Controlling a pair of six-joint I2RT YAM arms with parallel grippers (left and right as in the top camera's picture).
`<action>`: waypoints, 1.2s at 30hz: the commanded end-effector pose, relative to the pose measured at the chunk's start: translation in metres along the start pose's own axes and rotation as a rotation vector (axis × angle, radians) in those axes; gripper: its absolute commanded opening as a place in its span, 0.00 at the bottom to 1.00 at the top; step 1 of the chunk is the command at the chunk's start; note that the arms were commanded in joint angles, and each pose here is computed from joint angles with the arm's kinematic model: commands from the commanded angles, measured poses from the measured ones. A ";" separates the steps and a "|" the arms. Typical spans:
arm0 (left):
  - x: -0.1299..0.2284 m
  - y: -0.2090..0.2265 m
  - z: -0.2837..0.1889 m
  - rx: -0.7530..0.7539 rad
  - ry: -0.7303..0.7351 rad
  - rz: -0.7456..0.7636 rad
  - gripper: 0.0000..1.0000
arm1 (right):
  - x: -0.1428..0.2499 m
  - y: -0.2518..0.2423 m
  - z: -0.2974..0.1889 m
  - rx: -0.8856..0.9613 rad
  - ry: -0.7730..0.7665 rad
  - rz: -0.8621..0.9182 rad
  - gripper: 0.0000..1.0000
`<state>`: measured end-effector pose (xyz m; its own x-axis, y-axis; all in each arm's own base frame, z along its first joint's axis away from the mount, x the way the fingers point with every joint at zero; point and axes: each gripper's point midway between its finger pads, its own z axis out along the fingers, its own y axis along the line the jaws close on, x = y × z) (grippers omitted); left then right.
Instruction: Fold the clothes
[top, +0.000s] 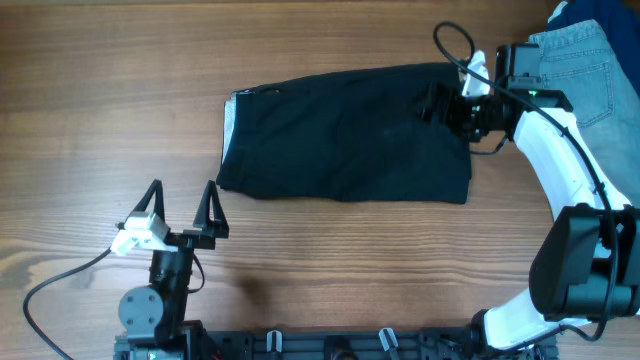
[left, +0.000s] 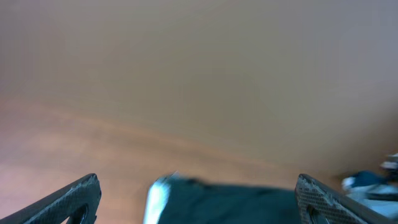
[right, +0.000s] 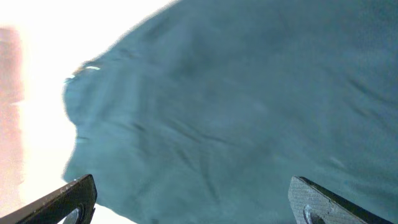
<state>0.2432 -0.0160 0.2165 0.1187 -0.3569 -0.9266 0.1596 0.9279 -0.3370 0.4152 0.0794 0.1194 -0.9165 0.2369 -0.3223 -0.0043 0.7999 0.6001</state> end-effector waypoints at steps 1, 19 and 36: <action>-0.012 -0.027 -0.002 0.139 -0.025 -0.021 1.00 | -0.011 0.047 -0.016 -0.214 -0.027 -0.067 1.00; -0.010 -0.041 0.090 0.080 0.633 -0.051 1.00 | -0.022 0.050 -0.017 -0.227 -0.069 -0.098 0.99; 0.100 0.051 0.168 -0.164 1.126 -0.289 1.00 | -0.021 0.050 -0.017 -0.226 -0.068 -0.097 0.99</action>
<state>0.4123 -0.0345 0.1455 -0.8431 -0.3249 -0.4285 -0.0860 0.8680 -0.4890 0.4268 0.1027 0.1495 -0.8939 0.2110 -0.3955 -0.1483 0.6935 0.7051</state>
